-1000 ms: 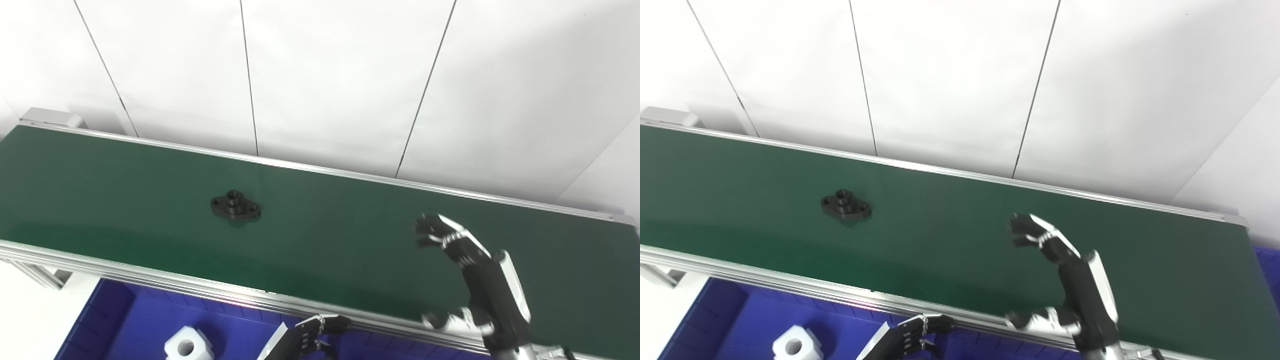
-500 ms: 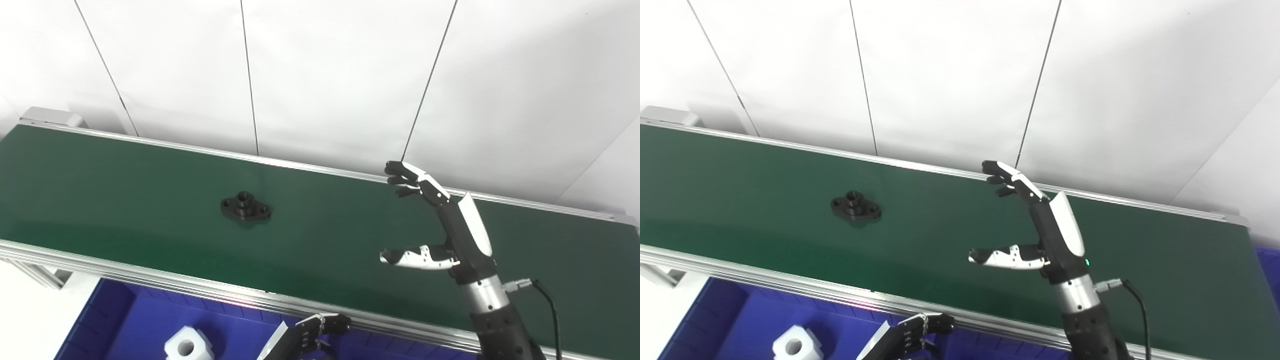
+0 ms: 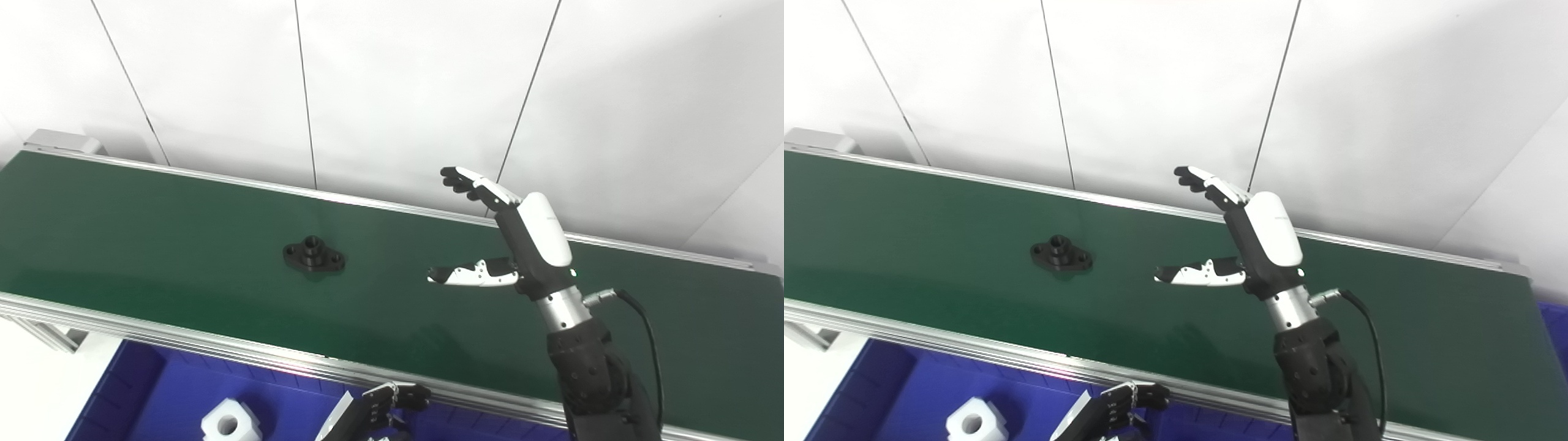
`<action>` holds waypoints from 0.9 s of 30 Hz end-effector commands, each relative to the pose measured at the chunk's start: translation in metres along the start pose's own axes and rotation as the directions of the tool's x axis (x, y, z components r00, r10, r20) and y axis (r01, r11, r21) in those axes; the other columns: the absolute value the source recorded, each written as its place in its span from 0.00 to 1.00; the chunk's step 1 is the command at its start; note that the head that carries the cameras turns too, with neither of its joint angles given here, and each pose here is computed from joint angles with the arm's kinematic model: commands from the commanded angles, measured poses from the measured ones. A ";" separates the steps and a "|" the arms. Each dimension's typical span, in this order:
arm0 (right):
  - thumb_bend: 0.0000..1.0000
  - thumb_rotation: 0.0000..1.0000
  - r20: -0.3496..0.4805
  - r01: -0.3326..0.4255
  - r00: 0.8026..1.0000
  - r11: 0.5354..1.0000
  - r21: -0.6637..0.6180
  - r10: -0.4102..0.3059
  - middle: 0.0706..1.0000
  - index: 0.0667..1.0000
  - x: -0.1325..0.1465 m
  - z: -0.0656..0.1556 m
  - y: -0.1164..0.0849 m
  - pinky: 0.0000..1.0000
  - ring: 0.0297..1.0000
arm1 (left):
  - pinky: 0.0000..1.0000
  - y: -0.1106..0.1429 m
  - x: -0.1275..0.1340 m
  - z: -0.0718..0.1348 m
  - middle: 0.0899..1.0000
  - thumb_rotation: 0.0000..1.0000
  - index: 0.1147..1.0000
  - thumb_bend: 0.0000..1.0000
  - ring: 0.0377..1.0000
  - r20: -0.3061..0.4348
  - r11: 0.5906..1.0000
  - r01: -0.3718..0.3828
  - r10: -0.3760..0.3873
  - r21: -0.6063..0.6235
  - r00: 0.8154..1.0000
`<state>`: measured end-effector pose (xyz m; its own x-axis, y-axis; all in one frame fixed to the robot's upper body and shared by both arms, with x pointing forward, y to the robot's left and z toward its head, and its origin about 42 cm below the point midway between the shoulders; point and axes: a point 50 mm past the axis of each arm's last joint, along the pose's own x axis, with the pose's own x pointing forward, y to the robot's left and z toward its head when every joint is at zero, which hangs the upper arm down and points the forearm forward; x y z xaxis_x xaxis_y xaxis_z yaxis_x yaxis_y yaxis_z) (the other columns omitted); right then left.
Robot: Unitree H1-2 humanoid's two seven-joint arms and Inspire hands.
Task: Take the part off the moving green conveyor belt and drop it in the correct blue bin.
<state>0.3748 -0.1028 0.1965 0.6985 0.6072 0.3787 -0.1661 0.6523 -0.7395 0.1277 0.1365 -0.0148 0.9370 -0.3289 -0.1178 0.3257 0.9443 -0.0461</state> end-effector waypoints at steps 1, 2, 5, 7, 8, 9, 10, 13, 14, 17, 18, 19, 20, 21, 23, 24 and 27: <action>0.91 0.65 0.052 0.048 0.998 0.999 -0.025 -0.046 0.78 0.82 0.023 0.011 -0.009 0.81 0.78 | 0.77 -0.023 0.004 0.001 0.77 0.73 0.71 0.86 0.80 -0.003 0.997 0.082 -0.082 -0.006 0.997; 0.90 0.65 0.055 0.043 0.998 0.998 -0.036 -0.041 0.77 0.82 0.026 0.011 -0.007 0.82 0.78 | 0.77 -0.023 0.005 0.001 0.77 0.73 0.71 0.86 0.80 -0.002 0.997 0.083 -0.083 -0.008 0.997; 0.91 0.65 0.063 0.025 0.998 0.997 -0.066 -0.021 0.76 0.82 0.034 0.010 -0.002 0.84 0.77 | 0.78 -0.025 0.005 0.001 0.77 0.72 0.71 0.86 0.80 0.000 0.997 0.080 -0.080 -0.019 0.997; 0.91 0.66 0.064 0.011 0.998 0.997 -0.083 -0.005 0.75 0.81 0.040 0.008 0.004 0.84 0.77 | 0.77 -0.027 0.006 0.002 0.76 0.71 0.71 0.85 0.80 0.001 0.997 0.077 -0.077 -0.019 0.997; 0.92 0.66 0.064 0.004 0.998 0.996 -0.090 0.001 0.74 0.80 0.043 0.007 0.007 0.84 0.76 | 0.77 -0.028 0.006 0.002 0.76 0.72 0.71 0.86 0.80 0.002 0.997 0.077 -0.077 -0.017 0.997; 0.92 0.66 0.061 -0.008 0.998 0.995 -0.098 0.014 0.73 0.80 0.045 0.006 0.010 0.84 0.76 | 0.77 -0.028 0.006 0.002 0.76 0.72 0.71 0.86 0.79 0.002 0.997 0.077 -0.077 -0.012 0.997; 0.92 0.66 0.058 -0.020 0.998 0.994 -0.106 0.026 0.73 0.80 0.047 0.004 0.013 0.85 0.76 | 0.77 -0.029 0.007 0.002 0.76 0.73 0.71 0.85 0.79 0.003 0.997 0.076 -0.076 -0.008 0.997; 0.91 0.65 0.045 -0.065 0.996 0.989 -0.133 0.071 0.73 0.81 0.053 0.000 0.022 0.87 0.77 | 0.77 -0.030 0.007 0.002 0.76 0.72 0.71 0.85 0.79 0.002 0.997 0.076 -0.076 -0.012 0.997; 0.91 0.65 0.043 -0.078 0.995 0.987 -0.144 0.085 0.73 0.81 0.055 -0.002 0.024 0.87 0.77 | 0.78 -0.030 0.008 0.002 0.77 0.72 0.71 0.85 0.79 0.002 0.997 0.077 -0.077 -0.013 0.997; 0.91 0.64 0.032 -0.104 0.993 0.981 -0.164 0.111 0.73 0.81 0.059 -0.006 0.031 0.86 0.77 | 0.78 -0.032 0.009 0.002 0.77 0.71 0.72 0.85 0.80 0.003 0.997 0.078 -0.078 -0.018 0.997; 0.91 0.64 0.029 -0.116 0.992 0.979 -0.169 0.123 0.73 0.81 0.061 -0.007 0.035 0.86 0.76 | 0.78 -0.032 0.009 0.002 0.77 0.71 0.72 0.85 0.80 0.003 0.997 0.078 -0.078 -0.017 0.997; 0.91 0.63 0.027 -0.124 0.991 0.977 -0.172 0.130 0.73 0.81 0.062 -0.008 0.037 0.85 0.76 | 0.78 -0.032 0.009 0.002 0.77 0.72 0.72 0.86 0.80 0.003 0.997 0.078 -0.078 -0.016 0.997; 0.91 0.61 0.022 -0.133 0.990 0.976 -0.172 0.139 0.73 0.81 0.063 -0.009 0.041 0.85 0.76 | 0.78 -0.032 0.009 0.002 0.77 0.72 0.72 0.87 0.80 0.002 0.997 0.078 -0.078 -0.015 0.997; 0.91 0.60 0.019 -0.138 0.989 0.975 -0.173 0.144 0.73 0.81 0.064 -0.010 0.043 0.85 0.75 | 0.78 -0.032 0.009 0.002 0.77 0.72 0.72 0.87 0.80 0.002 0.997 0.078 -0.078 -0.015 0.997; 0.91 0.60 0.000 -0.167 0.985 0.970 -0.178 0.170 0.74 0.81 0.067 -0.011 0.050 0.85 0.76 | 0.78 -0.032 0.009 0.002 0.78 0.71 0.72 0.86 0.80 0.004 0.997 0.082 -0.081 -0.014 0.997; 0.91 0.60 -0.007 -0.178 0.984 0.967 -0.182 0.180 0.74 0.81 0.068 -0.012 0.054 0.85 0.76 | 0.79 -0.032 0.009 0.002 0.78 0.71 0.72 0.86 0.80 0.004 0.996 0.083 -0.083 -0.016 0.997; 0.92 0.60 -0.023 -0.198 0.980 0.963 -0.184 0.197 0.73 0.80 0.070 -0.014 0.063 0.84 0.75 | 0.78 -0.033 0.009 0.002 0.78 0.70 0.72 0.85 0.80 0.004 0.996 0.084 -0.084 -0.026 0.996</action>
<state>0.4145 -0.0443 0.1413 0.6870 0.7147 0.1315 -0.2334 0.3884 -0.8915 0.1332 0.1132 -0.0110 0.9117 -0.4002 -0.0934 0.3967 0.9164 -0.0534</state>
